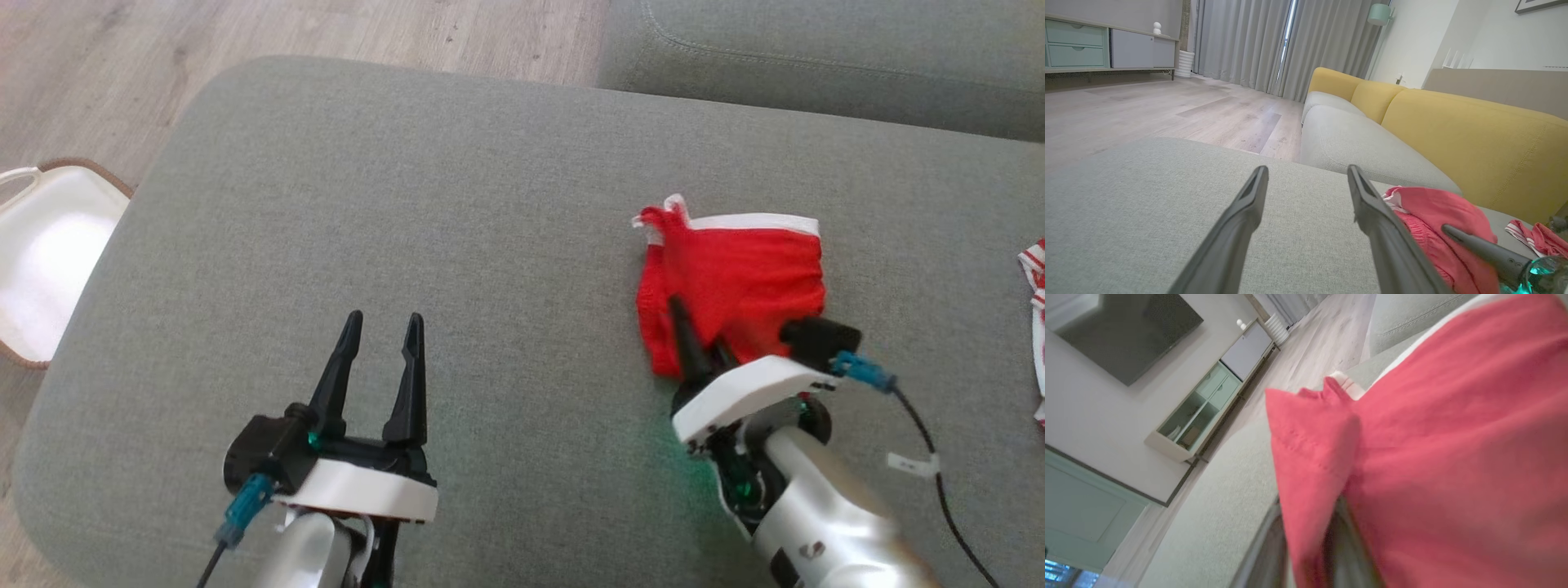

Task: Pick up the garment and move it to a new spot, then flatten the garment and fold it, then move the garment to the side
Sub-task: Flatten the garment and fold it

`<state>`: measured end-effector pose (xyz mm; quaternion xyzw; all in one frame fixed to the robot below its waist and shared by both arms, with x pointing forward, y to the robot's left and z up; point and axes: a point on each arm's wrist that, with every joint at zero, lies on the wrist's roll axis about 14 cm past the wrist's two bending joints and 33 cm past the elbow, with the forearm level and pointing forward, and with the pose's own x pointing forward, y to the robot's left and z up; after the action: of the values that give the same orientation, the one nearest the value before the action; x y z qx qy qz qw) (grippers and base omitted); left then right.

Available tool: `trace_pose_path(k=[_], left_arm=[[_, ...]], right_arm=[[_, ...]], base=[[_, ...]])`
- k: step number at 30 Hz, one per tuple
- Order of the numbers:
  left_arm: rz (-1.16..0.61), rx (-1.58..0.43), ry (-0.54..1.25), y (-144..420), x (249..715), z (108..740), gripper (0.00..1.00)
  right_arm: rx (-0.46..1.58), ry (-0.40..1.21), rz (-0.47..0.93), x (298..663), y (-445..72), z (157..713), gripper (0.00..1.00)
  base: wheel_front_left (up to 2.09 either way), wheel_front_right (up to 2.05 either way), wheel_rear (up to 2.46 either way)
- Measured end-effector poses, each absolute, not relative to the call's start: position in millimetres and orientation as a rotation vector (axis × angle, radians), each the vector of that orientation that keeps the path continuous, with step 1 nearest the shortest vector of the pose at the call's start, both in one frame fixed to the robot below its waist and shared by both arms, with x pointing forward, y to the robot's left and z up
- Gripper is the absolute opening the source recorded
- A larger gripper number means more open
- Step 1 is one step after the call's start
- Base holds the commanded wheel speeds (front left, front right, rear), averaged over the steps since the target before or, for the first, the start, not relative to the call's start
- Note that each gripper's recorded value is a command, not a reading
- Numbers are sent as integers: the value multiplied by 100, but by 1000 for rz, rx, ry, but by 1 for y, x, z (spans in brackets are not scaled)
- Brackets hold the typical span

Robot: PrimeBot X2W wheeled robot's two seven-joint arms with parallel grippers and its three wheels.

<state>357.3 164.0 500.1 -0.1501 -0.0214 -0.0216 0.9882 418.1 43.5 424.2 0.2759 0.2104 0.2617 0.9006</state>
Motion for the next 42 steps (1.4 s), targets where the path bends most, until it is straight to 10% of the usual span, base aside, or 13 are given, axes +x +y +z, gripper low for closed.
trace_pose_path(k=[20, 34, 42], left_arm=[[-136, -310, -42, 135, 374, 502, 100], [-263, -326, -113, 97, 395, 529, 100], [-317, -337, -135, 80, 400, 538, 100]], right_arm=[[377, 592, 752, 358, 62, 411, 100], [264, 11, 318, 443, -115, 513, 100], [167, -22, 108, 398, -166, 494, 100]], base=[[0, 0, 0], [0, 0, 0], [0, 0, 0]])
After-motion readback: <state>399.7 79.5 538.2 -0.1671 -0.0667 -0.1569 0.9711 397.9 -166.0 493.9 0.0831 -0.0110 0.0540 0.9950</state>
